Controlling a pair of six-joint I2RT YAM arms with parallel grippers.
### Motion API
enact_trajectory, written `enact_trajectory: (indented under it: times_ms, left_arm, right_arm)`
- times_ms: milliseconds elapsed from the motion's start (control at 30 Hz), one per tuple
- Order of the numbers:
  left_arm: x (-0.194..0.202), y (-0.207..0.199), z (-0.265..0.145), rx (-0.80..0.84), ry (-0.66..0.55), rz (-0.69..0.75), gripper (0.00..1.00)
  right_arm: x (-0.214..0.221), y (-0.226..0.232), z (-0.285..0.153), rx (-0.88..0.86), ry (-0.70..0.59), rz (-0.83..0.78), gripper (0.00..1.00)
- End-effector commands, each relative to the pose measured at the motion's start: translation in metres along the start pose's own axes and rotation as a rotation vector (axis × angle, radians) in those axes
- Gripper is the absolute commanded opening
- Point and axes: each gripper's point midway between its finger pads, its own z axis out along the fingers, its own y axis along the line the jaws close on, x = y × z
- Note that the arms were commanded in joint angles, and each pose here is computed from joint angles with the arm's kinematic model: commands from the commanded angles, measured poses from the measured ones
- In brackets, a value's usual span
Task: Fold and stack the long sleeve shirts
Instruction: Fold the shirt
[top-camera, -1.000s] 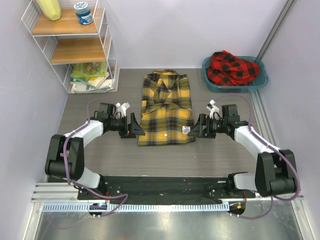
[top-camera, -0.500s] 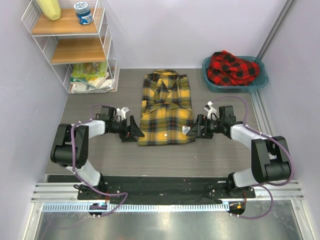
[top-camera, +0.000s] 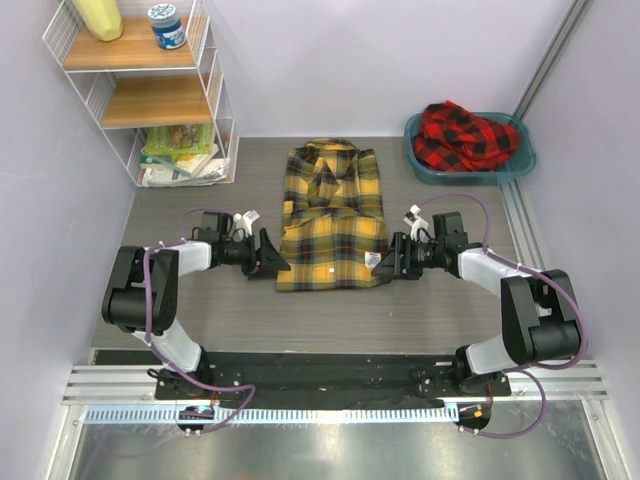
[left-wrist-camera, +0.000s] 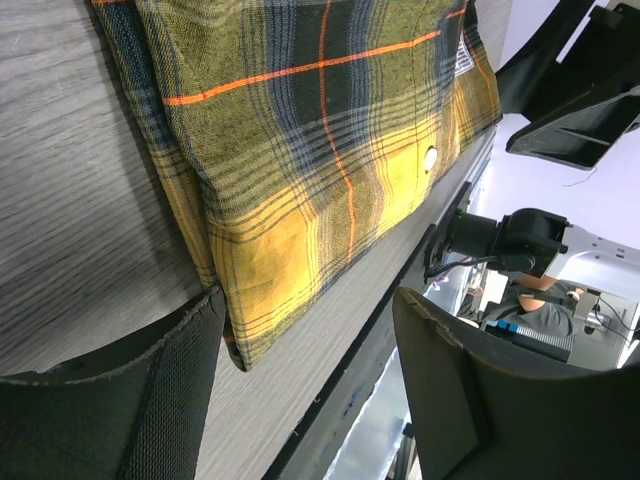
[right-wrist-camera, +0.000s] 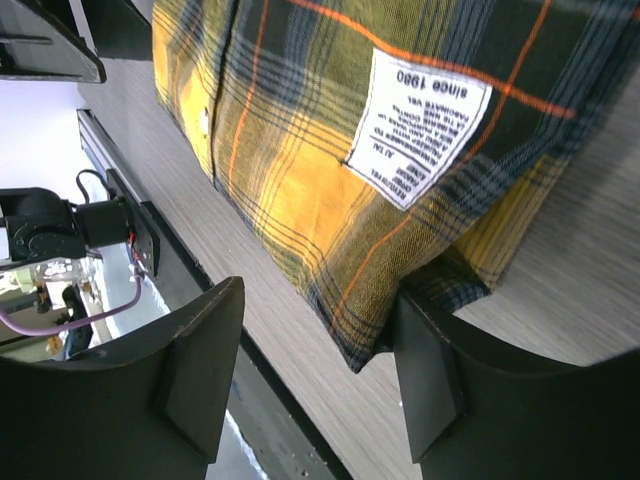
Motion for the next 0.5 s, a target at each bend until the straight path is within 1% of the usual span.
enact_trajectory:
  times_ms: [0,100,167,200,267,367,467]
  left_arm:
    - [0.006,-0.005,0.006,0.043,0.021,0.010,0.69]
    - [0.011,-0.004,0.009,0.038,0.032,0.004,0.69]
    - [0.014,-0.004,0.009,0.041,0.037,-0.008,0.68]
    - [0.017,-0.006,0.007,0.048,0.042,-0.011,0.66]
    - [0.021,-0.007,0.007,0.052,0.047,-0.017,0.65]
    - [0.030,-0.007,0.007,0.057,0.061,-0.015,0.56]
    - [0.034,-0.005,0.011,0.057,0.066,-0.010,0.53]
  right_arm:
    - [0.009,0.005,-0.003,-0.015,0.032,-0.009,0.62]
    - [0.011,-0.002,0.001,0.000,0.047,0.000,0.56]
    - [0.010,-0.005,0.003,0.005,0.053,0.014,0.54]
    - [0.012,-0.005,0.004,0.001,0.059,0.020,0.51]
    - [0.016,-0.007,0.005,0.001,0.069,0.038,0.50]
    - [0.023,-0.008,0.006,-0.006,0.085,0.067,0.49]
    - [0.026,-0.011,0.008,-0.001,0.098,0.083,0.49]
